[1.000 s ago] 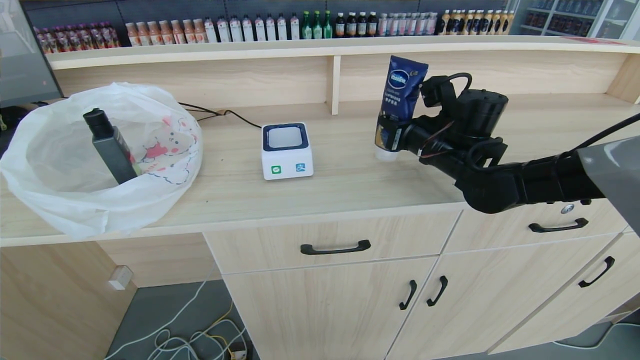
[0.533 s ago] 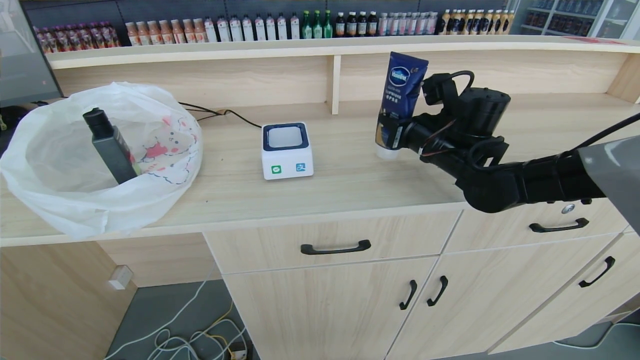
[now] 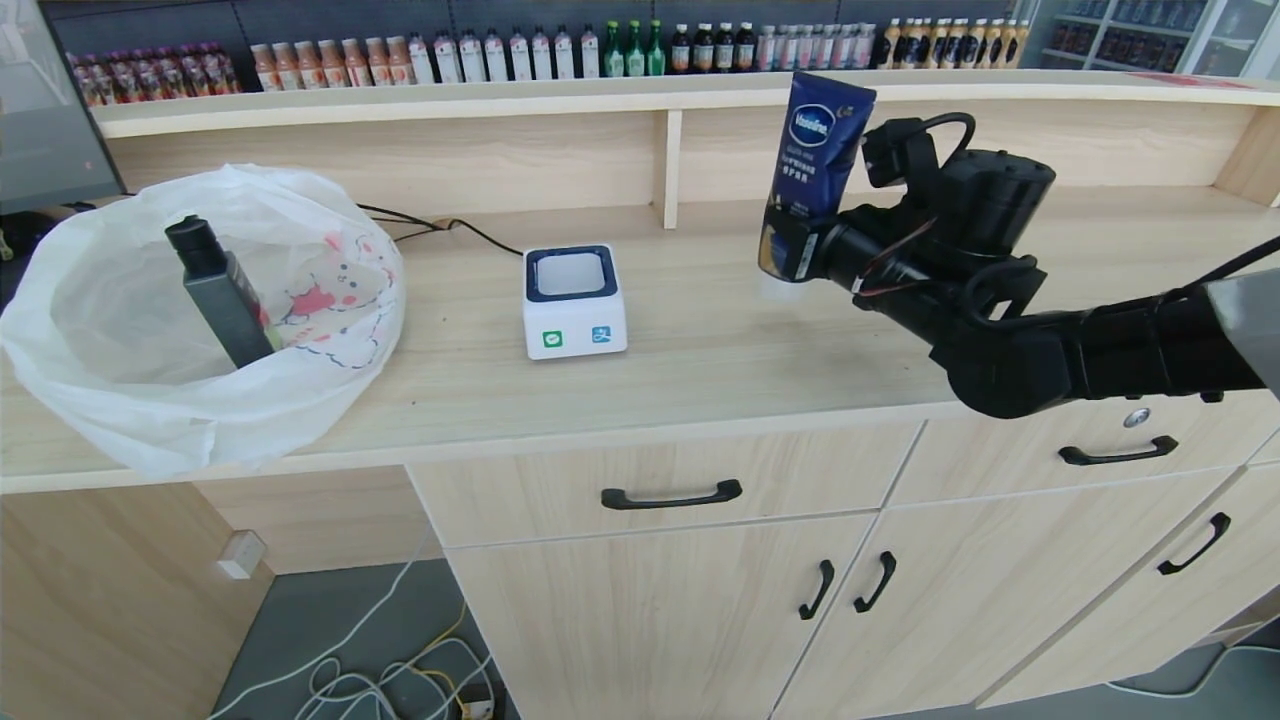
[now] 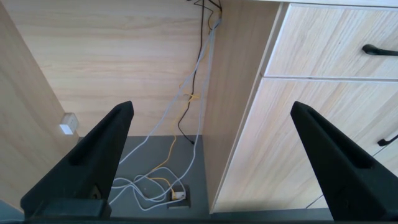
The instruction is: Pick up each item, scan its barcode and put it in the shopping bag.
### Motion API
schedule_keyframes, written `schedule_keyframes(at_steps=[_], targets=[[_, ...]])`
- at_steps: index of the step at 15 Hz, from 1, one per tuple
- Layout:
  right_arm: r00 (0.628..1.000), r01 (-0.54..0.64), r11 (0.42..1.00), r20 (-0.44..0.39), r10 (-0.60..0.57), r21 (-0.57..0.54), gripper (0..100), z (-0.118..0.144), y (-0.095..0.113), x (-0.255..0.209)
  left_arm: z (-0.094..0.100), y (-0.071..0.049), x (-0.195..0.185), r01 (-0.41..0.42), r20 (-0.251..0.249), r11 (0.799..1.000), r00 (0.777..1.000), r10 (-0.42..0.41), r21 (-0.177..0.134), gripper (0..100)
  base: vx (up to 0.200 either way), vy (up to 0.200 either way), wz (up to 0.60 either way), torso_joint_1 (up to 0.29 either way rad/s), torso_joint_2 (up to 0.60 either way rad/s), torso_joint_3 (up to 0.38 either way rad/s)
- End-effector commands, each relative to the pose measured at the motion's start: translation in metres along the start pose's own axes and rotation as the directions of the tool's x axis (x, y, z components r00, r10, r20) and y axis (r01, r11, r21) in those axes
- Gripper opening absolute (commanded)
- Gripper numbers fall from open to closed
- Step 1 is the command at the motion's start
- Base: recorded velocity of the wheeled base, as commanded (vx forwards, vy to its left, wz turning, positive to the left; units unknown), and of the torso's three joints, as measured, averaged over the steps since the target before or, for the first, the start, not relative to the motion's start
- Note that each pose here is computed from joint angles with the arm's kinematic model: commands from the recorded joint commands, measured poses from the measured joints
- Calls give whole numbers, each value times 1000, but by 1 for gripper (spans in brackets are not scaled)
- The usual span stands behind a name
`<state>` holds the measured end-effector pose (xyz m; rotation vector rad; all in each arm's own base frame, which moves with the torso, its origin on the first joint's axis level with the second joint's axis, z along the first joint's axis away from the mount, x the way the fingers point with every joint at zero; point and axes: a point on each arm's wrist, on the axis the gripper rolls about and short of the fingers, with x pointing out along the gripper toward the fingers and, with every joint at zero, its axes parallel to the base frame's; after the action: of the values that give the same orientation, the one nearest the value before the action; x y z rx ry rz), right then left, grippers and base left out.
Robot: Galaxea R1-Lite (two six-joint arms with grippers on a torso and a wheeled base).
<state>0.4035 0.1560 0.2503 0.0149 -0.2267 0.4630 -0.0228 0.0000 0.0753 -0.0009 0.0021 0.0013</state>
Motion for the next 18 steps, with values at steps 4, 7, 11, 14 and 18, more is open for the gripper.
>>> schedule_keyframes(at_steps=[4, 7, 11, 14, 18], targets=[[997, -52, 998, 59, 54, -28, 0, 25, 24, -43, 0, 0, 0, 0, 1, 1000, 1000, 0, -1, 100, 0, 0, 0, 0, 0, 0], [994, -94, 995, 44, 95, -38, 0, 17, 42, -92, 0, 0, 0, 1, 1, 1000, 1000, -1, 1, 100, 0, 0, 0, 0, 0, 0], [968, -214, 971, 107, 225, -109, 0, 31, 85, -134, 0, 0, 0, 0, 1, 1000, 1000, 0, -1, 100, 0, 0, 0, 0, 0, 0], [959, -266, 955, 65, 276, -128, 0, 22, 108, -155, 0, 0, 0, 0, 1, 1000, 1000, 0, -1, 100, 0, 0, 0, 0, 0, 0], [955, -264, 940, 80, 287, -218, 0, 4, 109, -171, 0, 0, 0, 0, 1, 1000, 1000, 0, 1, 100, 0, 0, 0, 0, 0, 0]])
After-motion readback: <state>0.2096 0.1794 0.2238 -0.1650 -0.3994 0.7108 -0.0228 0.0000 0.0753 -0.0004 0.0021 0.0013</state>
